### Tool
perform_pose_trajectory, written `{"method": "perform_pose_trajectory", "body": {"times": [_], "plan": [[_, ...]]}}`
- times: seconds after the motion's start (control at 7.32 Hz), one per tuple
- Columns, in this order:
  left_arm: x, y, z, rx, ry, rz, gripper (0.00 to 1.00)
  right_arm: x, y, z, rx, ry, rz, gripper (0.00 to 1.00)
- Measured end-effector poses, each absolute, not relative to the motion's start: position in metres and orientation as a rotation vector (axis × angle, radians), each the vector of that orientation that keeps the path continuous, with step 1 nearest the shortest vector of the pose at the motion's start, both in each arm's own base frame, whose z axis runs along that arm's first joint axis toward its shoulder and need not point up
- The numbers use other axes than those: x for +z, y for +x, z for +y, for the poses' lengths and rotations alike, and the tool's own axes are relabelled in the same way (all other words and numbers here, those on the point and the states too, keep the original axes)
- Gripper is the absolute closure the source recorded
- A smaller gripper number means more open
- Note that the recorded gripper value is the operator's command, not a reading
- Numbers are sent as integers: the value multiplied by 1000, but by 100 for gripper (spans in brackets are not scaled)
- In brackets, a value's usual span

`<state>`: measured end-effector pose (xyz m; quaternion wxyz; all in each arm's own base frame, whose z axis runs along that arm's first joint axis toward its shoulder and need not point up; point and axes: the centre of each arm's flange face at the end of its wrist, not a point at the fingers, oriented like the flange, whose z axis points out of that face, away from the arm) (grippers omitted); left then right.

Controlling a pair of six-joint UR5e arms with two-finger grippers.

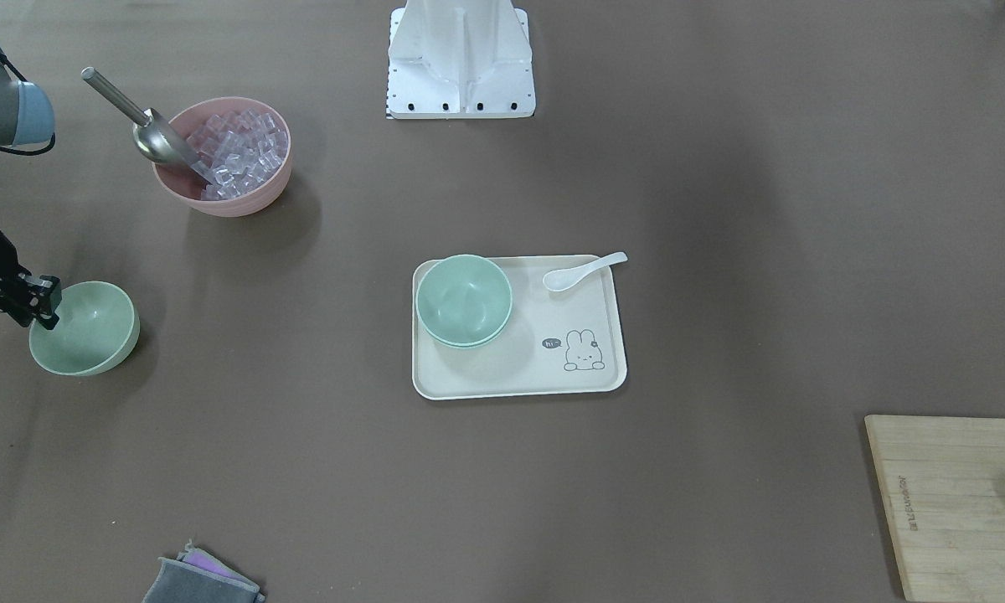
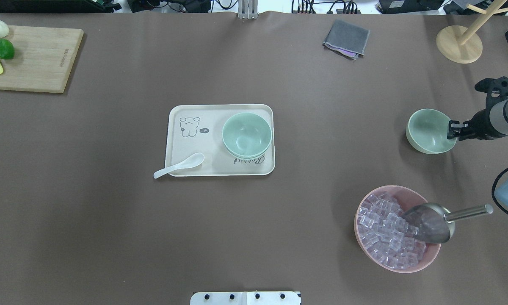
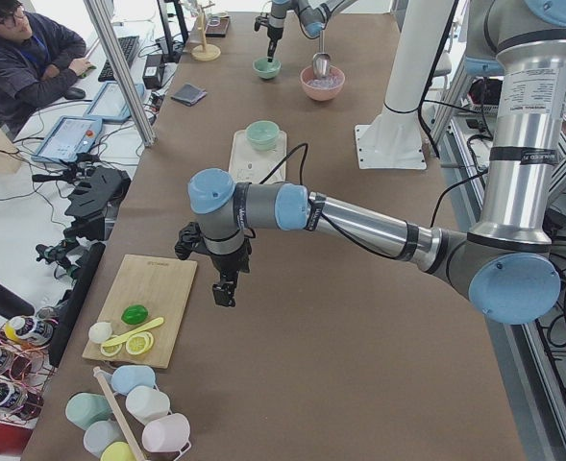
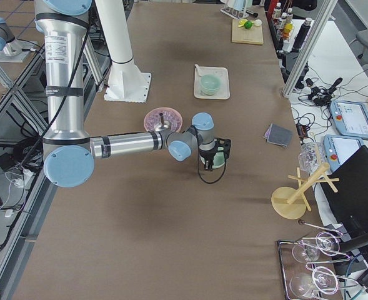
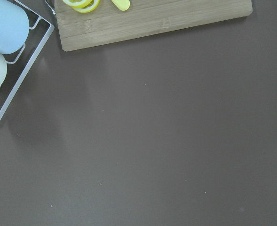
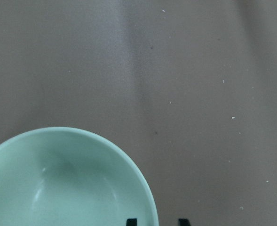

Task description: Stack green bowls together

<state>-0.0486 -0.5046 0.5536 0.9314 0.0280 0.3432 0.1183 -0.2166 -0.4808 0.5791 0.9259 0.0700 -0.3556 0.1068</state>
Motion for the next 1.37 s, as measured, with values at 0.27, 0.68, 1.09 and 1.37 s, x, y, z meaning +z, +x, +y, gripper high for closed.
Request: {"method": "perform_pose_trajectory", "body": {"times": [0.27, 0.68, 1.09, 1.37], "plan": [[553, -48, -505, 243, 58, 703, 2, 580, -217, -481, 219, 142, -728, 100], [553, -48, -505, 243, 59, 702, 2, 569, -218, -485, 211, 151, -746, 100], [558, -48, -506, 244, 54, 703, 2, 500, -196, -525, 237, 144, -844, 100], [568, -47, -509, 245, 57, 703, 2, 401, -196, -551, 256, 116, -857, 100]]}}
